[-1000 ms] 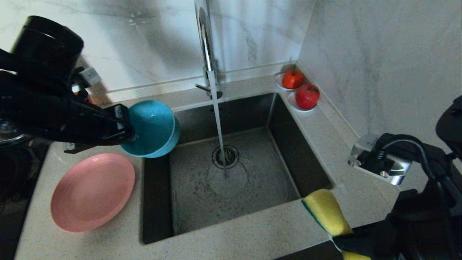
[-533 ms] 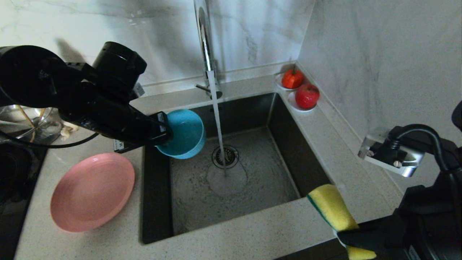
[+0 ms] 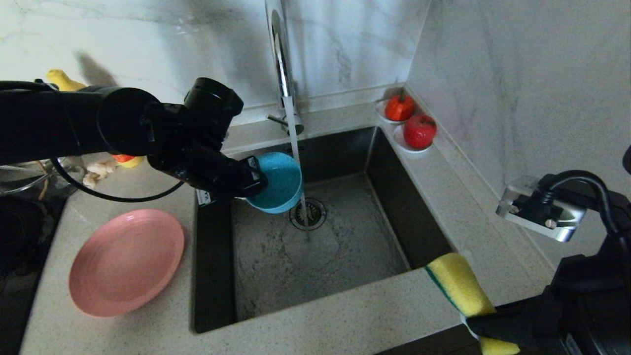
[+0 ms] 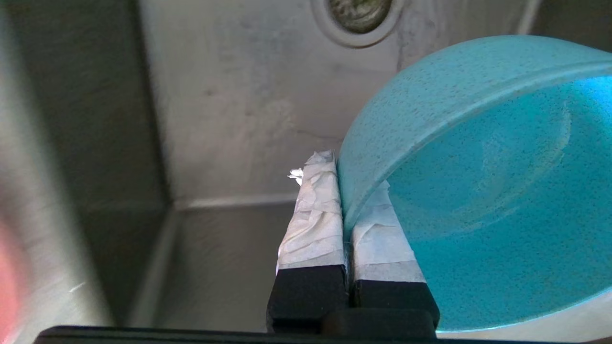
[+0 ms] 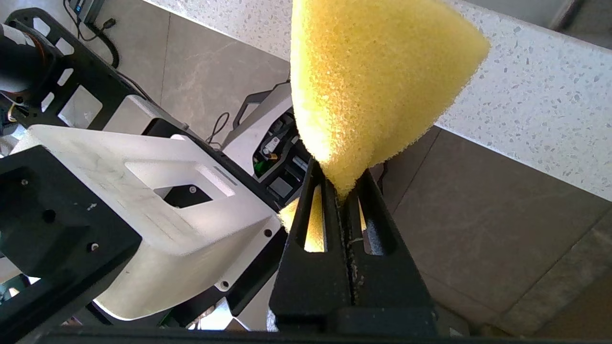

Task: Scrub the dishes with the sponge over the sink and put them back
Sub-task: Wash the bowl

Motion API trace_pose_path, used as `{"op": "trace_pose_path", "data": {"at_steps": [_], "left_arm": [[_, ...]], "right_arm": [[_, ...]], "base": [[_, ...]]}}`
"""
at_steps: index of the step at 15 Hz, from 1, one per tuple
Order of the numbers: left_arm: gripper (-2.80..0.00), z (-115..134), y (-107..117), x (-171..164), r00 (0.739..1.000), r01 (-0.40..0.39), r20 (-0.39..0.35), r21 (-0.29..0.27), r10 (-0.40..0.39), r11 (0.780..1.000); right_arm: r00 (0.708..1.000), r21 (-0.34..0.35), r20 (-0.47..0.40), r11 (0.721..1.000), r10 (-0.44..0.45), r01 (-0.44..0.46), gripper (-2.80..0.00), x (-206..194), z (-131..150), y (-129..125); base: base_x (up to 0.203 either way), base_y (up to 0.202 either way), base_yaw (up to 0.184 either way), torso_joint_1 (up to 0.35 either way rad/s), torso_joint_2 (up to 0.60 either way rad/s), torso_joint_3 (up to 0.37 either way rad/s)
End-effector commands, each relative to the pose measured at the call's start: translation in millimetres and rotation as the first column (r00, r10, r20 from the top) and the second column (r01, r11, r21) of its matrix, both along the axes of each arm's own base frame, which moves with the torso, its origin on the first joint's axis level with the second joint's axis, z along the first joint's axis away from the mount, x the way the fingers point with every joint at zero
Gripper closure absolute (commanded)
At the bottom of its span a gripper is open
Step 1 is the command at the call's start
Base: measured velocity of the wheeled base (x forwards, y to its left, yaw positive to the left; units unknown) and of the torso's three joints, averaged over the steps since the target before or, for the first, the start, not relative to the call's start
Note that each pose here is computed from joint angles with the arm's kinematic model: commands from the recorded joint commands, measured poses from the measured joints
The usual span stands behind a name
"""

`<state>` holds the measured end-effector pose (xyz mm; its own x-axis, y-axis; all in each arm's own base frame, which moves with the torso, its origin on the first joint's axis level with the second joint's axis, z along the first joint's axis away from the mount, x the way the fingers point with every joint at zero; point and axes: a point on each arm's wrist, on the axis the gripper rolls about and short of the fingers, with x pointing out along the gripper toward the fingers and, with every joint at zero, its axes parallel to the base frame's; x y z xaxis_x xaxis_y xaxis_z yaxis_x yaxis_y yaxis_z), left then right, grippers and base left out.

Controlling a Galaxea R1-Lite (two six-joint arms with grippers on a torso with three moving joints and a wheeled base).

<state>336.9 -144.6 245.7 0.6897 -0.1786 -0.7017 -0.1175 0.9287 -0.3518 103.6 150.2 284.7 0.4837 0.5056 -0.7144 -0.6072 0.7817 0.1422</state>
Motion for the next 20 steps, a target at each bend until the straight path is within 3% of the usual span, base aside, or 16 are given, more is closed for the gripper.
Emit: {"op": "trace_pose_path", "data": {"at_steps": [1, 9, 20], "left_arm": [[0.0, -6, -8, 10, 1.0, -0.004, -0.002, -0.009, 0.004, 1.0], [0.0, -3, -17, 31, 0.998, -0.046, 0.032, -0.062, 0.048, 0.997], [0.0, -14, -24, 42, 0.996, -0.075, 0.033, -0.053, 0.077, 0.996]], "right_arm": [[1.0, -0.007, -0.007, 1.0, -0.001, 0.001, 0.0, 0, -2, 0], [1.0, -0.012, -0.011, 1.0, 0.0, 0.0, 0.0, -3, -4, -4], [1.0, -0.018, -0.015, 1.0, 0.0, 0.0, 0.0, -3, -6, -4]], "base": [[0.0, 0.0, 0.0, 0.0, 0.0, 0.0], [0.0, 0.0, 0.0, 0.0, 0.0, 0.0], [0.0, 0.0, 0.0, 0.0, 0.0, 0.0]]}}
